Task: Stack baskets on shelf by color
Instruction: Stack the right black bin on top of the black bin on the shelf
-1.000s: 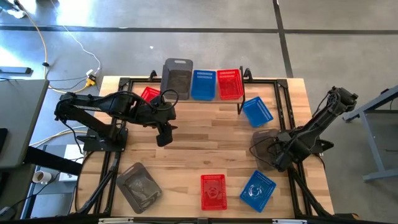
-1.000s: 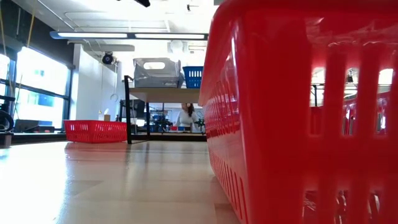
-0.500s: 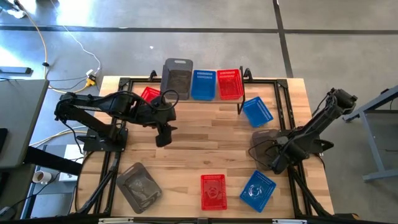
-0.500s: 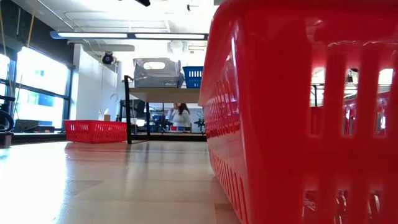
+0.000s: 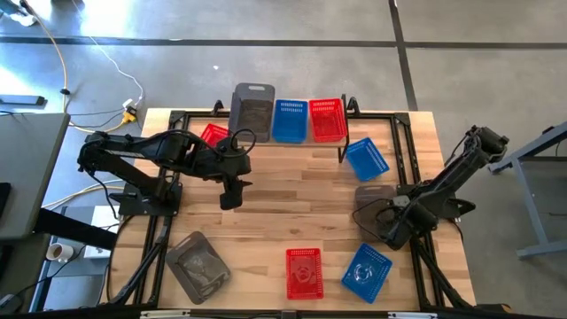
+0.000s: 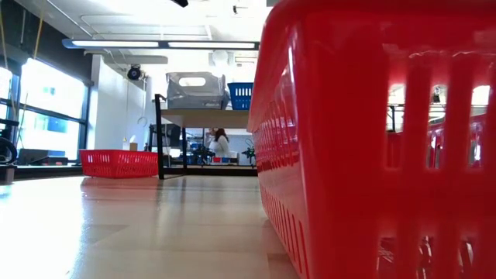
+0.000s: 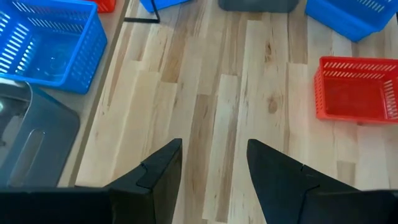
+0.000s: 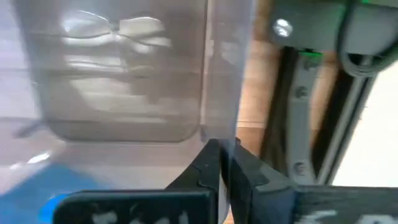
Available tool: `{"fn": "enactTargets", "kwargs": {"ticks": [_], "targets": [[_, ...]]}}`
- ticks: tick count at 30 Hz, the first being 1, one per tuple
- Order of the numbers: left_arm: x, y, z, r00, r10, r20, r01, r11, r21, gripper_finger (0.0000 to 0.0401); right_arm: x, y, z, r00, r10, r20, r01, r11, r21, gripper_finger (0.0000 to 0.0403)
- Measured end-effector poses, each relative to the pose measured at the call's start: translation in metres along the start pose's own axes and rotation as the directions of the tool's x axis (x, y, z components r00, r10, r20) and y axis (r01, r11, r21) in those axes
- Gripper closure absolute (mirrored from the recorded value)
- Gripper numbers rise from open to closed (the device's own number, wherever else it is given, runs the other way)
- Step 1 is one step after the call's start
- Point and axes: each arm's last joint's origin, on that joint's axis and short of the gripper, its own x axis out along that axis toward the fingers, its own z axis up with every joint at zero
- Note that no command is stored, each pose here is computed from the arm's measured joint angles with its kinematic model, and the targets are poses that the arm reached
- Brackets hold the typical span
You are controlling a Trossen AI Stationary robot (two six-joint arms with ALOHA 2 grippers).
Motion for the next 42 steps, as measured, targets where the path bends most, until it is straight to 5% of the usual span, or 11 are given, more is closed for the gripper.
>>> {"fn": "enactTargets", "kwargs": {"ticks": [9, 17, 25, 42], "targets": [[0.000, 0.000, 0.002, 1.000, -0.002, 0.018, 0.002, 1.000, 0.031, 0.0229, -0.043, 0.016, 0.004, 0.967, 0.192, 0.170, -0.199, 0.980, 0.029, 0.0403], [-0.002, -0.003, 0.018, 0.983, -0.036, 0.182, 0.038, 0.999, -0.007, 0.0229, -0.080, 0.036, 0.005, 0.913, 0.291, 0.286, -0.298, 0.954, -0.022, 0.0403], [-0.002, -0.012, 0.032, 0.947, -0.089, 0.308, 0.097, 0.995, -0.012, 0.0229, -0.115, 0.067, 0.000, 0.872, 0.330, 0.362, -0.302, 0.944, -0.132, 0.0403], [0.029, -0.057, 0.031, 0.960, -0.148, 0.236, 0.141, 0.989, 0.049, 0.0229, -0.156, 0.136, 0.013, 0.788, 0.374, 0.489, -0.259, 0.922, -0.287, 0.0403]]}}
